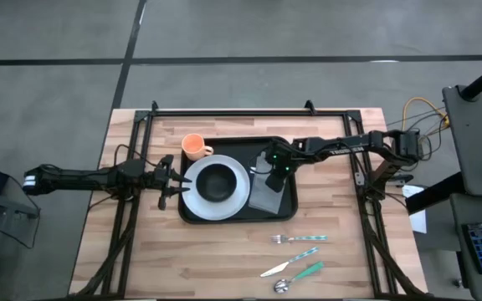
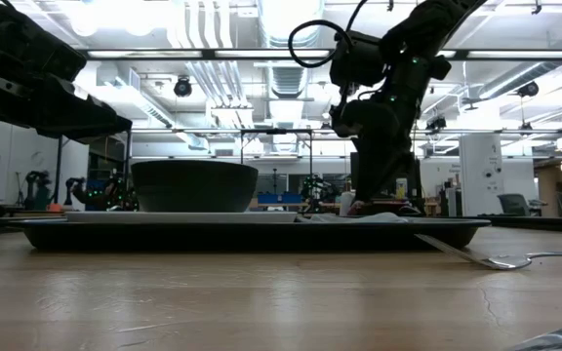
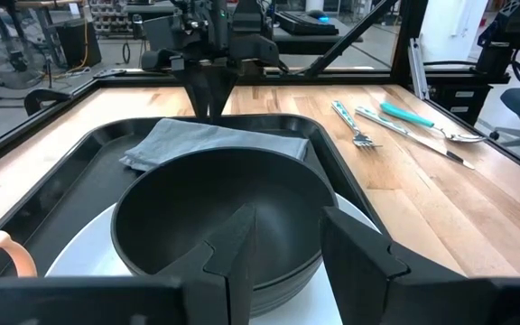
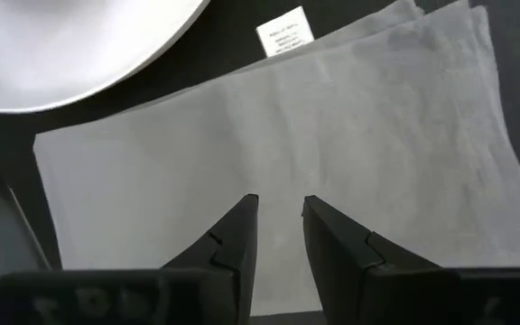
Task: Set up tray
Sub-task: Put the gray napkin on the black tray
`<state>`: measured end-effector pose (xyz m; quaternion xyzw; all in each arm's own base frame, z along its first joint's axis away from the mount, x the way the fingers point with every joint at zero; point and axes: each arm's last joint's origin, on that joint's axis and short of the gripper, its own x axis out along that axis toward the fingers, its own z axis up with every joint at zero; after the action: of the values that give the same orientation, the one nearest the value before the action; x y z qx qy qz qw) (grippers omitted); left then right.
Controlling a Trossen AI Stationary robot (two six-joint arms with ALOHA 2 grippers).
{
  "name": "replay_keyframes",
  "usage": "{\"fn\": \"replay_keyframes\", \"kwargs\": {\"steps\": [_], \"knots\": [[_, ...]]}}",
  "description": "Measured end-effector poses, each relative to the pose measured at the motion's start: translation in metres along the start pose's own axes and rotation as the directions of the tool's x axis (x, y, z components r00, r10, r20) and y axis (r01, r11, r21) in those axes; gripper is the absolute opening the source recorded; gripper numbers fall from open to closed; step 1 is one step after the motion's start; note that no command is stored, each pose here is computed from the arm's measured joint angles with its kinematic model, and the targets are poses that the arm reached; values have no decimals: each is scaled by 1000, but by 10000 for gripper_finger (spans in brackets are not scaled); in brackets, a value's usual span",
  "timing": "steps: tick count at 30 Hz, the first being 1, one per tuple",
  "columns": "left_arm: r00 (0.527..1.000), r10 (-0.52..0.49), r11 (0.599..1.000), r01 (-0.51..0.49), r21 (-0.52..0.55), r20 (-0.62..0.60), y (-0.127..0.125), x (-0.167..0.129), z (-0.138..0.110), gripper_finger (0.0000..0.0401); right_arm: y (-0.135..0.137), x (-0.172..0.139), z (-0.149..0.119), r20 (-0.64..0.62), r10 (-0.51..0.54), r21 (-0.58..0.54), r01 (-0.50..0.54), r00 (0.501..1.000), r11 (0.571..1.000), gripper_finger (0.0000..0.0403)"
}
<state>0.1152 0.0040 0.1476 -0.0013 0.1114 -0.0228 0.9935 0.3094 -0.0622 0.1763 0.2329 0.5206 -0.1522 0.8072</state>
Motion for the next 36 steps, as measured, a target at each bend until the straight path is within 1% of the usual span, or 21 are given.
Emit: {"fn": "replay_keyframes", "kwargs": {"steps": [4,10,14,19,23,27,31,34,36], "knots": [[1000,0,1000,0,0,0,0,0,0,105,-2,0,1,0,-4,6,4,1000,1000,88],[1000,0,1000,0,0,0,0,0,0,105,-5,1,-3,-52,-25,16,26,998,1000,90],[1000,0,1000,0,0,1,0,0,0,105,-6,1,-5,-69,-32,28,34,997,999,84],[1000,0,1000,0,0,0,0,0,0,105,-7,12,-6,-107,-41,19,43,993,999,76],[1000,0,1000,0,0,1,0,0,0,105,-6,31,-3,-187,-47,-44,39,981,998,72],[1000,0,1000,0,-1,-2,0,0,0,105,-3,42,7,-246,-68,-66,54,967,996,75],[1000,0,1000,0,-1,-5,0,0,0,105,-3,55,11,-320,-95,-95,68,943,993,81],[1000,0,1000,0,-1,-5,0,0,0,105,-3,62,13,-338,-115,-147,68,934,987,84],[1000,0,1000,0,-1,-6,0,0,-1,105,-3,62,13,-334,-126,-205,58,934,977,84]]}}
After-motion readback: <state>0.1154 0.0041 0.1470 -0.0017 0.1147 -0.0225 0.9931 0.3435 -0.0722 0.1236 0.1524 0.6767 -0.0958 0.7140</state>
